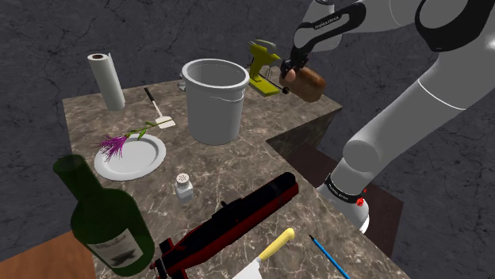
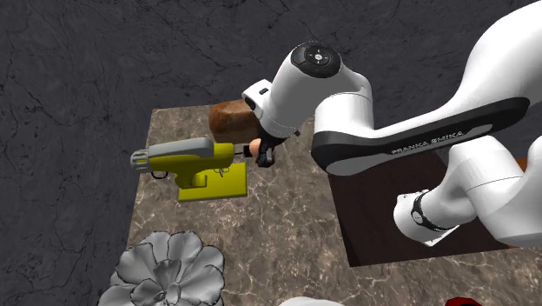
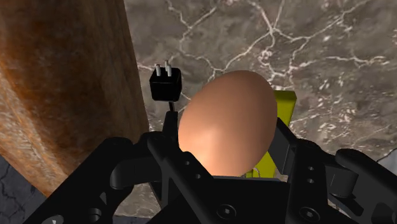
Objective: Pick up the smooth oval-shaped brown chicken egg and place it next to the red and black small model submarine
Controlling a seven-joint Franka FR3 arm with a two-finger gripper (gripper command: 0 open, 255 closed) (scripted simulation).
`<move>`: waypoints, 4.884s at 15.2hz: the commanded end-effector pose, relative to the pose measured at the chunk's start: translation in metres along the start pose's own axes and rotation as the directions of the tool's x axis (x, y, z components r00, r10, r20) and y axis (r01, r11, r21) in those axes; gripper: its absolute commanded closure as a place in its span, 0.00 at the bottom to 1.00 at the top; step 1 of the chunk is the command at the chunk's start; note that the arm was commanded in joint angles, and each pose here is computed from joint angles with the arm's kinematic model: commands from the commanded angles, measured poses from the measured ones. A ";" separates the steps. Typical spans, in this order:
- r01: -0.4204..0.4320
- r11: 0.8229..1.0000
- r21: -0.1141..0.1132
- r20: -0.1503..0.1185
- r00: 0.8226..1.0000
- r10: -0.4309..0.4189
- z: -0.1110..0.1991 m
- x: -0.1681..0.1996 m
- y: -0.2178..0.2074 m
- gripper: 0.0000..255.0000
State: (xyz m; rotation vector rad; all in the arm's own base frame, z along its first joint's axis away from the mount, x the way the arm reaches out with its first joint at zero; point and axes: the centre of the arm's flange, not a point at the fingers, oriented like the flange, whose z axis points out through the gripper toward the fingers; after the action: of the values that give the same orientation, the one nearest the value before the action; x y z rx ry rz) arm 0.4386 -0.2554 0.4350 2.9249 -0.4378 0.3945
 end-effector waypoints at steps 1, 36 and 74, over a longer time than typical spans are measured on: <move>0.000 1.000 0.000 0.000 1.000 0.000 -0.010 0.003 0.002 1.00; 0.000 1.000 0.000 0.000 1.000 0.000 -0.155 -0.227 -0.193 1.00; 0.000 1.000 0.000 0.000 1.000 0.000 -0.301 -0.598 -0.497 1.00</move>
State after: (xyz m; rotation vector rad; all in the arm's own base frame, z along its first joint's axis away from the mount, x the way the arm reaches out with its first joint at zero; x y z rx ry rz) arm -0.0238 0.4177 0.4964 2.9245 -0.4369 0.3959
